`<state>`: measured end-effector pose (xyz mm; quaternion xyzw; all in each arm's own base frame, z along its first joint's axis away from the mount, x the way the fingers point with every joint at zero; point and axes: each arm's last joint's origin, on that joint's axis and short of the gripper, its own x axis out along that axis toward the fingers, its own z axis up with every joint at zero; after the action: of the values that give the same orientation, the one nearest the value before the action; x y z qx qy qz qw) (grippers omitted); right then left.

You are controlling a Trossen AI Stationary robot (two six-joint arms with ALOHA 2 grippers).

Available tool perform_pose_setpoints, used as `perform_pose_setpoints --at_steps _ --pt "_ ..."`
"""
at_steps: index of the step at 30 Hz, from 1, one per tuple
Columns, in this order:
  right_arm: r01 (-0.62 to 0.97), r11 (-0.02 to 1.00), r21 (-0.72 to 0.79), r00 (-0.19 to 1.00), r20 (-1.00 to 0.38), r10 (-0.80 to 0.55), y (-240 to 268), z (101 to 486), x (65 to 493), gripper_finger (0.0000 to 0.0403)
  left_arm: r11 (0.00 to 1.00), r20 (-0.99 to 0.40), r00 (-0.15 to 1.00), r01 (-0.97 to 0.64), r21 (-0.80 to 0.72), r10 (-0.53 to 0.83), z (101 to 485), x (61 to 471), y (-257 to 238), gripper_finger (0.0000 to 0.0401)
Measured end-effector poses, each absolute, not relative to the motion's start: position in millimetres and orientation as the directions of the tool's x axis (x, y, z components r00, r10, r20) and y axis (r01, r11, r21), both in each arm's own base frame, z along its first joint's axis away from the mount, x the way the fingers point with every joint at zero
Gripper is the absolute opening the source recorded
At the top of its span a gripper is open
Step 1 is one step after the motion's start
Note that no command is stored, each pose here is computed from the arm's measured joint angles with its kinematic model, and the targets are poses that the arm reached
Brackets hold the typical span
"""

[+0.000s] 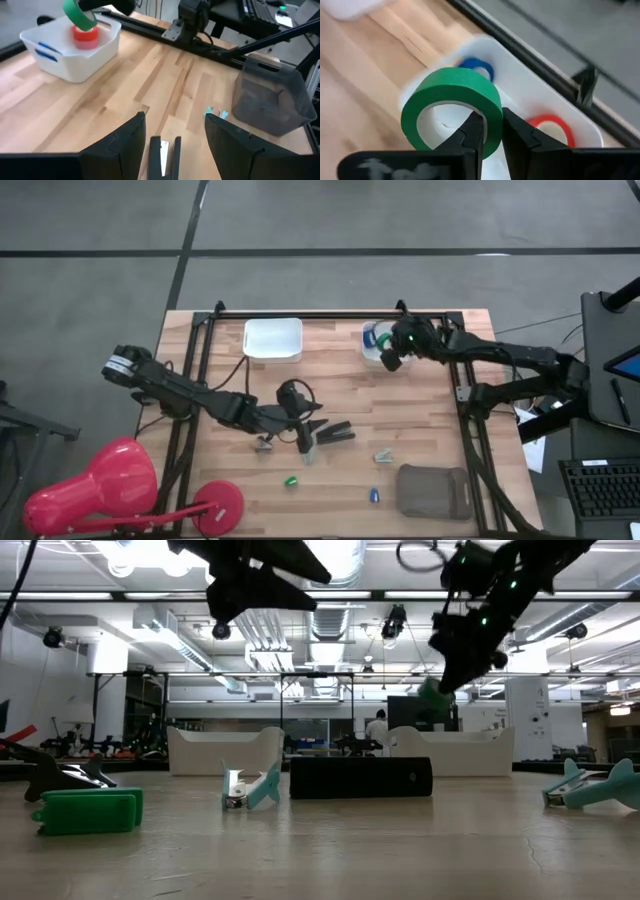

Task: Pick and place Stapler, Stapler remover, tape
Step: Put the green tape into the right white bin, then put the light blue staple remover into the gray bin

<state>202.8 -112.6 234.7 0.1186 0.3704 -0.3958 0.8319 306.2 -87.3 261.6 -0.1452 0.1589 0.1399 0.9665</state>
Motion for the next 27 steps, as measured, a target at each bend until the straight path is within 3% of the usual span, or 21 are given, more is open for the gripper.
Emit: perform_pose_setpoints --at_steps 11,20,27 --pt "0.77 0.624 -0.134 0.238 -0.847 -0.475 -151 187 205 0.006 0.919 -0.357 0.906 -0.32 -0.229 0.226 253 304 -86 0.0206" --pt "0.747 0.652 -0.13 0.221 -0.876 -0.429 -153 172 210 0.0128 0.914 -0.362 0.904 -0.327 -0.242 0.227 251 303 -86 0.0206" --pt "0.743 0.659 -0.118 0.275 -0.844 -0.461 -150 189 207 0.0181 0.913 -0.363 0.904 -0.328 -0.244 0.227 251 303 -86 0.0206"
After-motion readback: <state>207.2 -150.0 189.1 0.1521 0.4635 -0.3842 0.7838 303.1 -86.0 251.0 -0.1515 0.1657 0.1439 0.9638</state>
